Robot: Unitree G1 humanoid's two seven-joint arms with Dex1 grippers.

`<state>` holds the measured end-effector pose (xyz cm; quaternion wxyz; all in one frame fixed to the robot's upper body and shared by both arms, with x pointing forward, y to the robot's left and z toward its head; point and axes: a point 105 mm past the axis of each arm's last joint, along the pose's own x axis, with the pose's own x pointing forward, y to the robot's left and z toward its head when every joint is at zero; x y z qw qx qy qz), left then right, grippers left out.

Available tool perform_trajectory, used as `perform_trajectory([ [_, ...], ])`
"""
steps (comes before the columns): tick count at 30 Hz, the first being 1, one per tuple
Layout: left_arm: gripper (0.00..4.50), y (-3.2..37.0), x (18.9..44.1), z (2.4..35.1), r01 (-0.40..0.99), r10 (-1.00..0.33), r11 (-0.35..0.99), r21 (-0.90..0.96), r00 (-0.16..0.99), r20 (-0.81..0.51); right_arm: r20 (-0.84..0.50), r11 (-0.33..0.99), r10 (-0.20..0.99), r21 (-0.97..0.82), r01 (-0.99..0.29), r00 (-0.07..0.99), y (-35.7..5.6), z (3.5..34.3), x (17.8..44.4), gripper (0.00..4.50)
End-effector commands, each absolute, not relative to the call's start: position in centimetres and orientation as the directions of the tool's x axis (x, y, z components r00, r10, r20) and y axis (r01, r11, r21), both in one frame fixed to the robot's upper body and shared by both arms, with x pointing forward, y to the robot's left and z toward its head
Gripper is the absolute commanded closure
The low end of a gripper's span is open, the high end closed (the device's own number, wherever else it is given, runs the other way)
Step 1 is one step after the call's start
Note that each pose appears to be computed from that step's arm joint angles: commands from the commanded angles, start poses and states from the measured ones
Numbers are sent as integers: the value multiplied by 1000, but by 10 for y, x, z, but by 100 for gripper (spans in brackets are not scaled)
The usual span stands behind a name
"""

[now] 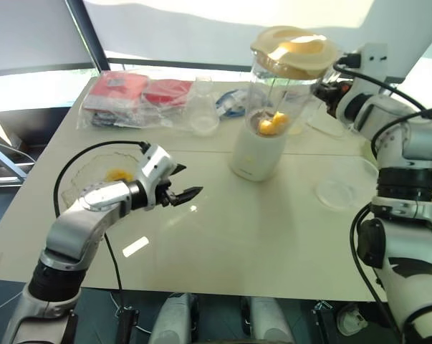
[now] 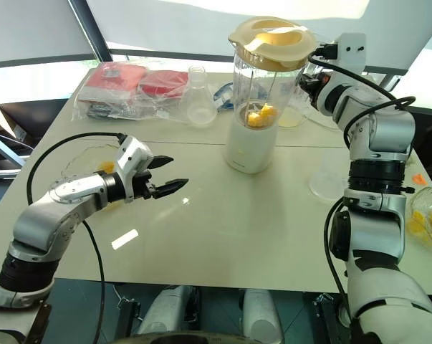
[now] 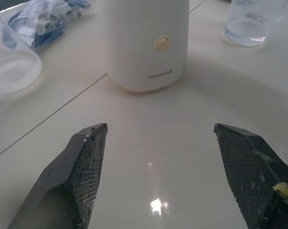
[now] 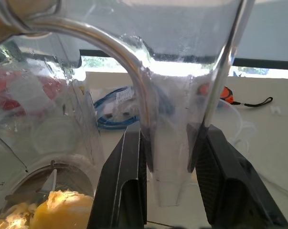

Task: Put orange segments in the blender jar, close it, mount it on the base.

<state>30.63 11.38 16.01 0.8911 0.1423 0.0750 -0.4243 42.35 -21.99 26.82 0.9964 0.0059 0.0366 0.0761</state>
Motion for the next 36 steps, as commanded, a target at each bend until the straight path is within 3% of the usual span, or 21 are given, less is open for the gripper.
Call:
perform_trajectory([
  [1, 79, 112, 308, 170, 773, -742, 593, 225, 633, -220, -152, 987, 159, 40, -155, 976, -213, 246, 423, 365],
  [26, 79, 105, 314, 178, 780, -765, 607, 155, 625, -156, -208, 996, 87, 16, -85, 974, -209, 235, 421, 365],
  [33, 76, 108, 317, 180, 776, -761, 613, 146, 630, -154, -200, 996, 50, -57, -62, 979, -218, 237, 416, 14],
  [36, 76, 108, 318, 181, 776, -763, 612, 154, 630, -142, -182, 996, 18, -84, -34, 983, -227, 245, 411, 6],
])
